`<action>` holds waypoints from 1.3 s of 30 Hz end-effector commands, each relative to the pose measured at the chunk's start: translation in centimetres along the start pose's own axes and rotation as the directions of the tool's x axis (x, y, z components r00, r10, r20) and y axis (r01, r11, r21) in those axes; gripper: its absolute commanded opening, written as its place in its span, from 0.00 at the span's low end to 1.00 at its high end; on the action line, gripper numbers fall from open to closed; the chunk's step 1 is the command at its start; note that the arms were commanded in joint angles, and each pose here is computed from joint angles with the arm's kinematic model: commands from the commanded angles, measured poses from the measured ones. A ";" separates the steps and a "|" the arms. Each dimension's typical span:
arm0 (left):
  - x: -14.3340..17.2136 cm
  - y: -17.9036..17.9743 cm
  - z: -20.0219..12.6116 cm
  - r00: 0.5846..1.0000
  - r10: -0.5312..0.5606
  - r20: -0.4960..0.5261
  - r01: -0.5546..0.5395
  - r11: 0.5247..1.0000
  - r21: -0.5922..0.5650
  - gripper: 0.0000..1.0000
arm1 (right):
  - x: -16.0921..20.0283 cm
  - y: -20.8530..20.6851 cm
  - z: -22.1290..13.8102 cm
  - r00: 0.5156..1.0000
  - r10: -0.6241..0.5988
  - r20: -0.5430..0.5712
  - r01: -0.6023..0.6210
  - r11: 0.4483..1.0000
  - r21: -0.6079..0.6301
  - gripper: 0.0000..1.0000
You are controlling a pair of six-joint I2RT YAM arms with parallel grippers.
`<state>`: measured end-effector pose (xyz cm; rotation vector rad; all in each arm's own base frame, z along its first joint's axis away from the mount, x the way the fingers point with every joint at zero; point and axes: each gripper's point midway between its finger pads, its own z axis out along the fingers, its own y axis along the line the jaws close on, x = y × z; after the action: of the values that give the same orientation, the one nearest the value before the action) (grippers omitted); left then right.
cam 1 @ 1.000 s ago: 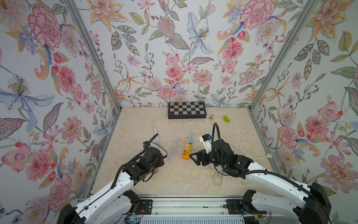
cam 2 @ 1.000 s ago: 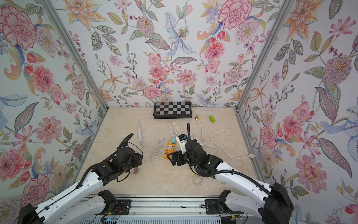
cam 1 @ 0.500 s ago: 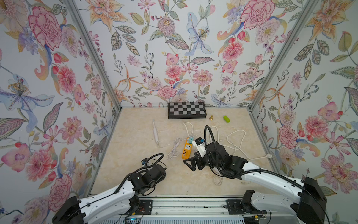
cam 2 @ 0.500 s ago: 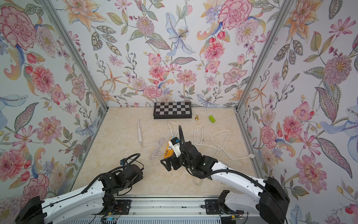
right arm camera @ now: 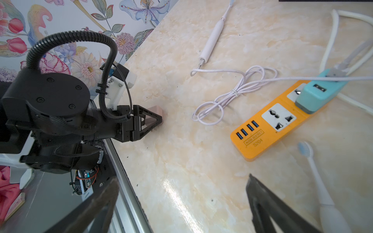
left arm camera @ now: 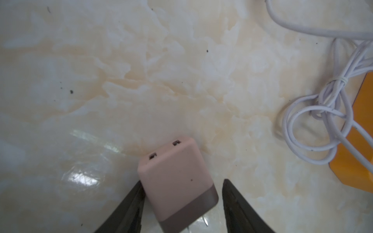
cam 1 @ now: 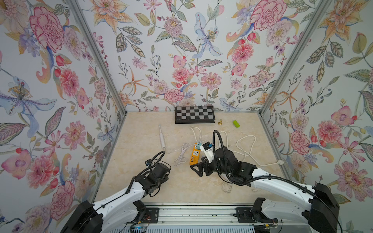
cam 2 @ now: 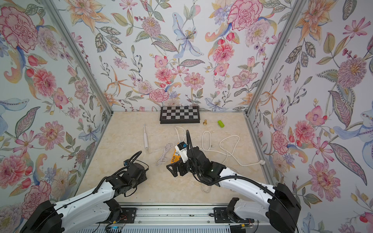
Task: Charge the electric toothbrush
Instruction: Pick up the plug from the center of the board.
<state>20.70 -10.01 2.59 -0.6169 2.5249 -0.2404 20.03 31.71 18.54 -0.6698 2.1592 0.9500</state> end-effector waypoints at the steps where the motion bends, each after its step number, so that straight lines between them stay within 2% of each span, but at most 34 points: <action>1: -0.9 -0.7 0.2 0.994 0.114 0.002 -0.113 0.993 -0.038 0.58 | -0.3 -0.4 -0.1 0.999 0.031 0.023 -0.032 0.999 0.007 1.00; 5: -1.1 0.6 0.6 0.984 0.178 -0.008 -0.177 0.975 -0.131 0.55 | 0.0 -0.8 0.0 0.996 0.086 0.009 -0.086 0.996 -0.004 1.00; 9: -0.7 0.6 0.9 0.976 0.215 -0.042 -0.219 0.965 -0.144 0.51 | 0.0 -0.8 0.2 0.995 0.103 -0.004 -0.103 0.994 -0.019 1.00; 14: -1.0 0.9 0.8 0.968 0.246 -0.044 -0.250 0.952 -0.175 0.40 | -0.3 -1.5 0.2 0.989 0.145 -0.001 -0.145 0.989 -0.010 1.00; 20: -2.6 -1.3 -0.5 0.952 0.305 0.012 -0.302 0.947 -0.112 0.28 | -0.8 -1.9 -0.6 0.981 0.195 -0.001 -0.194 0.980 -0.040 1.00; 22: -3.5 -3.2 -1.6 0.934 0.352 0.053 -0.350 0.936 -0.048 0.25 | -0.9 -2.0 -1.3 0.977 0.213 -0.002 -0.213 0.976 -0.054 1.00; 25: -4.5 -8.1 -4.1 0.886 0.433 0.166 -0.455 0.882 0.127 0.25 | -1.0 -2.3 -2.6 0.960 0.280 -0.026 -0.282 0.956 -0.086 1.00; 28: -4.8 -12.5 -6.5 0.824 0.485 0.294 -0.561 0.771 0.300 0.26 | -1.0 -2.6 -3.9 0.935 0.348 -0.063 -0.353 0.931 -0.097 1.00; 31: -4.8 -16.3 -8.7 0.743 0.535 0.402 -0.668 0.627 0.401 0.26 | -1.3 -1.8 -4.9 0.916 0.386 -0.108 -0.397 0.911 -0.115 1.00; 32: -4.7 -17.7 -9.3 0.711 0.549 0.439 -0.703 0.569 0.427 0.25 | -1.3 -1.5 -5.1 0.909 0.399 -0.125 -0.412 0.904 -0.113 1.00; 36: -2.8 -22.5 -12.0 0.562 0.594 0.576 -0.817 0.287 0.501 0.23 | -1.2 -0.8 -5.4 0.876 0.446 -0.183 -0.470 0.876 -0.113 1.00; 39: -1.2 -24.9 -13.8 0.477 0.585 0.656 -0.849 0.115 0.515 0.23 | -1.3 -0.3 -5.3 0.852 0.478 -0.213 -0.509 0.852 -0.123 1.00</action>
<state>25.43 -26.48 17.64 0.6820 2.0395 -0.6659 20.03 27.35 21.90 -0.3170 2.4059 1.3361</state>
